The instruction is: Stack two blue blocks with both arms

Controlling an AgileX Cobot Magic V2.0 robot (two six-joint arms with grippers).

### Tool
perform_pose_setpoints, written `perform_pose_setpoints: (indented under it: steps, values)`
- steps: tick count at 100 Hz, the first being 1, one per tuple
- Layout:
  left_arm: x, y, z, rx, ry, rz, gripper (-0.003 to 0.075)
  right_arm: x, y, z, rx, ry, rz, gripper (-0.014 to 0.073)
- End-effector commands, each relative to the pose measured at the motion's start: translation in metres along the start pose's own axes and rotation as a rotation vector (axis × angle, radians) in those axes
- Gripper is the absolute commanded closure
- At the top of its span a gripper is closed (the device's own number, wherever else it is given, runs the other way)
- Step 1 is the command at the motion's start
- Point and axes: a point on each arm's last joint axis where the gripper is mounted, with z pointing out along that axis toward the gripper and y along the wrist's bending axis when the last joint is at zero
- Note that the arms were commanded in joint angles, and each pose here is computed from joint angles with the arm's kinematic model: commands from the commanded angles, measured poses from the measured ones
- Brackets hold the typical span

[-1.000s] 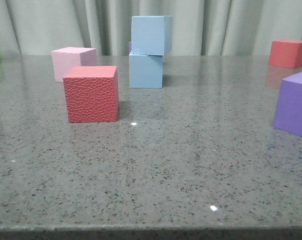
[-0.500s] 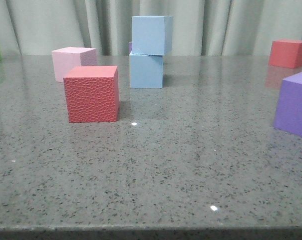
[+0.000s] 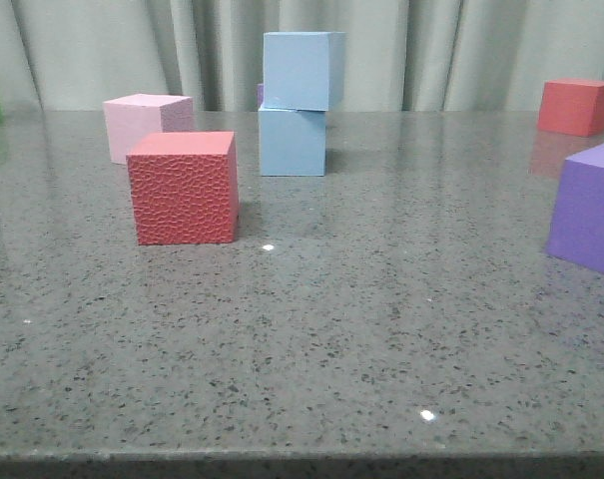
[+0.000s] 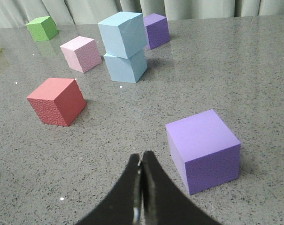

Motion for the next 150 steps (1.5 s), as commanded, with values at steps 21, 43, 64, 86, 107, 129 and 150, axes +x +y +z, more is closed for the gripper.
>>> perform_pose_setpoints:
  steps: [21,43,64,86,107,129,150]
  values:
    - [0.008,0.005,0.007,-0.222,-0.203,-0.031,0.0738,-0.014,0.004,-0.002,-0.027,-0.098,-0.023,0.0663]
    - [0.035,0.013,0.013,-0.351,-0.167,-0.049,0.0738,-0.014,0.004,-0.002,-0.027,-0.098,-0.023,0.0663]
    - [0.061,0.016,0.015,-0.378,-0.107,-0.069,0.0738,-0.014,0.004,-0.002,-0.027,-0.098,-0.023,0.0663]
    - [0.062,0.016,0.015,-0.379,-0.091,-0.072,0.0738,-0.014,0.004,-0.002,-0.027,-0.099,-0.023,0.0663]
    - [0.062,0.016,0.015,-0.379,-0.090,-0.072,0.0738,-0.014,0.004,-0.002,-0.027,-0.099,-0.023,0.0663]
    - [0.062,0.016,0.015,-0.379,-0.090,-0.072,0.0738,-0.014,0.004,-0.002,-0.027,-0.099,-0.023,0.0663]
    - [0.062,0.016,0.015,-0.379,-0.090,-0.072,0.0738,-0.014,0.004,-0.002,-0.027,-0.099,-0.023,0.0663]
